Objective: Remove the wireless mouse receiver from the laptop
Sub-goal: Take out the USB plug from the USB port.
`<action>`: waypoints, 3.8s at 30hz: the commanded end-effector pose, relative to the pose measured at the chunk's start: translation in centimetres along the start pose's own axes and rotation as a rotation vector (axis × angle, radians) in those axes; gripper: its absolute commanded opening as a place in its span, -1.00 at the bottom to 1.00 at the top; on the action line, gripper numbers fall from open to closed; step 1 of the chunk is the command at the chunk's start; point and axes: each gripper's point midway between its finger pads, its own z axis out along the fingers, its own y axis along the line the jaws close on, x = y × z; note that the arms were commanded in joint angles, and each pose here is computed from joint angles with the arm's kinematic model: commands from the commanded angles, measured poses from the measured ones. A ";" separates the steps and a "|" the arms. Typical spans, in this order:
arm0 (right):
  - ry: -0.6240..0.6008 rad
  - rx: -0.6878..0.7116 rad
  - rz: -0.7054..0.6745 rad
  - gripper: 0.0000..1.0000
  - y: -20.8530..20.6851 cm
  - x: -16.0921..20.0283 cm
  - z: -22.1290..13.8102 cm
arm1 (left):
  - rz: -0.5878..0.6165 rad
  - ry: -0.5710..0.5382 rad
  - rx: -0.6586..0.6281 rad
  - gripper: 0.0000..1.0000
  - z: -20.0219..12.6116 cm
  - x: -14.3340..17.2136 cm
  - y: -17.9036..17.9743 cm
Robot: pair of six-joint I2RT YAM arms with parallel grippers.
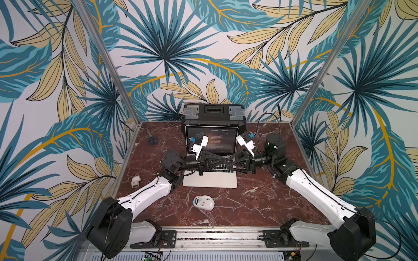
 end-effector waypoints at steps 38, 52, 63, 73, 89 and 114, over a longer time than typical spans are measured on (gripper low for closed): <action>0.026 0.074 -0.062 -0.27 -0.7 -1.1 -0.1 | 0.055 -0.015 0.018 -1.00 0.2 -1.2 -1.4; 0.013 0.087 -0.064 -0.33 -0.4 -1.3 -0.8 | 0.058 -0.021 0.024 -1.00 0.1 -1.2 -1.6; -0.007 0.072 -0.057 -0.34 -0.7 -2.0 -0.6 | 0.058 -0.019 0.030 -1.00 0.3 -1.1 -1.7; 0.001 0.074 -0.036 -0.43 -1.4 -1.7 -0.4 | 0.063 -0.022 0.031 -1.00 0.3 -1.2 -1.8; 0.005 0.064 -0.014 -1.00 -1.5 -1.6 -0.3 | 0.072 -0.027 0.024 -1.00 0.3 -1.3 -1.8; 0.389 0.347 -0.053 -1.00 -5.0 7.8 0.6 | -0.349 -0.071 -0.687 0.41 -13.1 8.6 7.4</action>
